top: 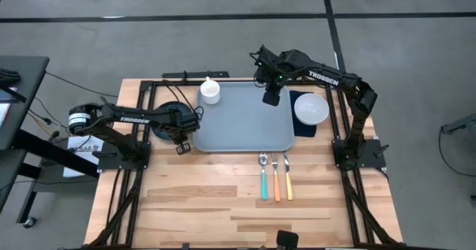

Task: Set up tray
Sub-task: Put the green plate on the gray tray

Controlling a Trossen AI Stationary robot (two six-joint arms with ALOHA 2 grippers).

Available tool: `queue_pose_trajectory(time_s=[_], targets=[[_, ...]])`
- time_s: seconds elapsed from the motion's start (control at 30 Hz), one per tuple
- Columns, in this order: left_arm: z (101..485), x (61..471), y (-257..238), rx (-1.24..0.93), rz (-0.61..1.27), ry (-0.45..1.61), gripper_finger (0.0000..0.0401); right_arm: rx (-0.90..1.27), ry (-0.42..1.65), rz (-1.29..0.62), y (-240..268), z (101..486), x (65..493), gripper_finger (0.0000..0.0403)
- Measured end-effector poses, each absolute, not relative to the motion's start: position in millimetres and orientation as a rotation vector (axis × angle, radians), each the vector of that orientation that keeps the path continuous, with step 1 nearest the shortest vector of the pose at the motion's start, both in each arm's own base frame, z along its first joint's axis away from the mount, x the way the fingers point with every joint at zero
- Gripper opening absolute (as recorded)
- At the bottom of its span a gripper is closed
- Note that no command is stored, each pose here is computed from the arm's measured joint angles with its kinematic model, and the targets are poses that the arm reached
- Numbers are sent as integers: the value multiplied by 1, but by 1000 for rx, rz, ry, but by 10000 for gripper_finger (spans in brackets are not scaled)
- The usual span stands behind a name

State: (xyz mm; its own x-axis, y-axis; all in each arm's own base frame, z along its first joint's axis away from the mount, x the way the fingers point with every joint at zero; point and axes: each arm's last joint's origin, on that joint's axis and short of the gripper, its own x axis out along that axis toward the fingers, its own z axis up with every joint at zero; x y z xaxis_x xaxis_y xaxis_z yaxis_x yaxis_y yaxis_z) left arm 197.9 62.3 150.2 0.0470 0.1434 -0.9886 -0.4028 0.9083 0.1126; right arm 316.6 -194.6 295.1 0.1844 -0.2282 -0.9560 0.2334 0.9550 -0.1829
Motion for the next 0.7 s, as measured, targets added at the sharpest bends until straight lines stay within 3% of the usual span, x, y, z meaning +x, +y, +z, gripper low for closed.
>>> queue_pose_trajectory(time_s=[0.13, 0.7], targets=[[151, 198, 63, -201, 438, 1469, 7, 4, 1347, -325, -195, 295, 317, 71], [180, 208, 46, -62, 492, 1534, 2, -4, 1348, -320, -195, 295, 317, 71]])
